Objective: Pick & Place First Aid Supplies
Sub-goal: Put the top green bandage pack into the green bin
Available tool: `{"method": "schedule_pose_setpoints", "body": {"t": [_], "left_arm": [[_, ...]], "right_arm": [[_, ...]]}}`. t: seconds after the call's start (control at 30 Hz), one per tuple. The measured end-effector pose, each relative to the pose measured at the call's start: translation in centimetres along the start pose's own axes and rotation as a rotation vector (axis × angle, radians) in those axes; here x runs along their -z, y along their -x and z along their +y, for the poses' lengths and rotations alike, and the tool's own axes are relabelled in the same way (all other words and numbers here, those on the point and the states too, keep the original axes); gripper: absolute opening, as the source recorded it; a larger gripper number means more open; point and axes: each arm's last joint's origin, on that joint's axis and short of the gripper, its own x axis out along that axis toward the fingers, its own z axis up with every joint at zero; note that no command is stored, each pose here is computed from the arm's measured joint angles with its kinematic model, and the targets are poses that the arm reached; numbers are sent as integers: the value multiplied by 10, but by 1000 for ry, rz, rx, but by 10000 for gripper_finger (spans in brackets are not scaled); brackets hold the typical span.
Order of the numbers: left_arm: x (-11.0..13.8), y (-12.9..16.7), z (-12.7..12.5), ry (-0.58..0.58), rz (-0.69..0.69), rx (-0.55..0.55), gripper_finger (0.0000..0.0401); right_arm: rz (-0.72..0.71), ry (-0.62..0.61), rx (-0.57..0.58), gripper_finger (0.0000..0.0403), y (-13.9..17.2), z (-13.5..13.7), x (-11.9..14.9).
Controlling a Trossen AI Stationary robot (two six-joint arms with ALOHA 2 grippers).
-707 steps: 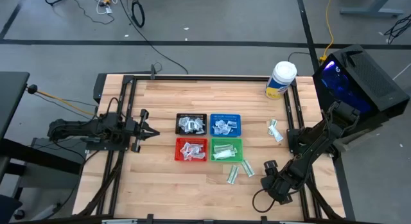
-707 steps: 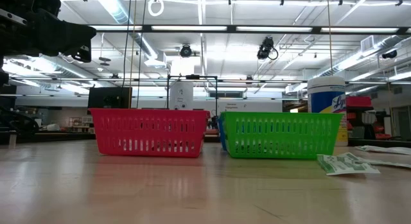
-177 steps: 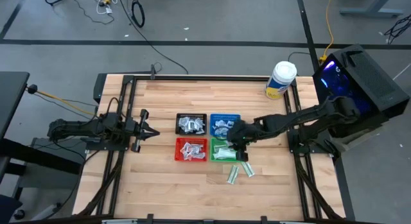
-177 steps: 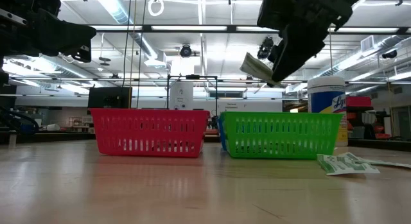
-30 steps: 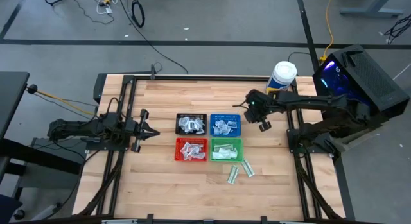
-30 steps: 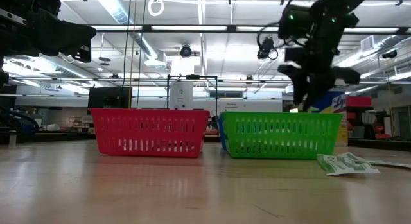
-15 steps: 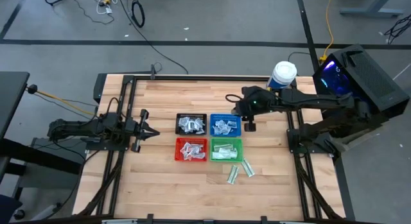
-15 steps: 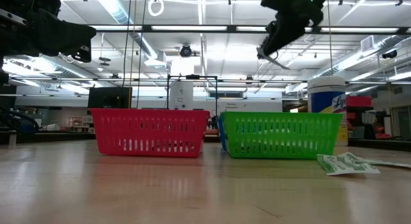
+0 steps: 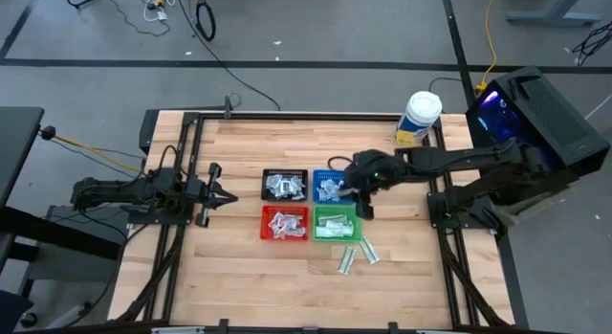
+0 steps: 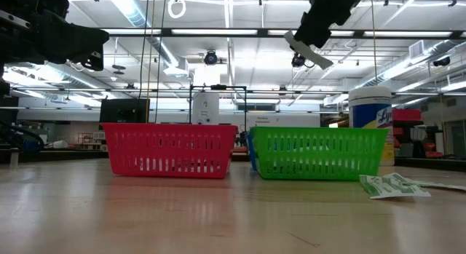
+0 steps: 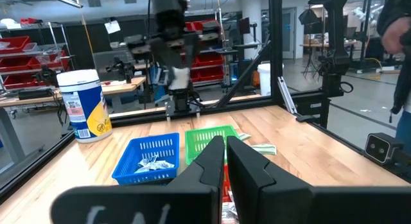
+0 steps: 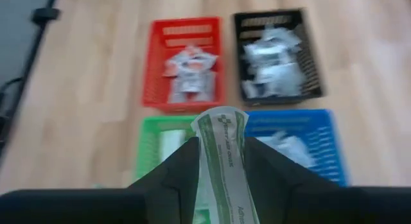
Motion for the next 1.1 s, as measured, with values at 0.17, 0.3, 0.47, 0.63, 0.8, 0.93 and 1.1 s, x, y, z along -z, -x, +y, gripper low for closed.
{"method": "schedule_pose_setpoints", "body": {"t": [0.17,0.3,0.47,0.63,0.8,0.93,1.1], "left_arm": [[0,0,0,0,1,0,25],[0,0,0,0,1,0,25],[0,0,0,0,1,0,25],[0,0,0,0,1,0,25],[0,0,0,0,0,0,25],[0,0,0,0,0,0,25],[0,0,0,0,0,0,25]], "right_arm": [[14,-44,-68,123,-18,14,-1],[58,-31,-80,123,-36,21,2],[143,-24,-91,123,-60,26,10],[215,-60,-96,123,-80,30,17],[273,-77,-123,123,-97,30,24],[300,-77,-119,123,-104,31,28],[304,-69,-121,124,-106,32,29]]}}
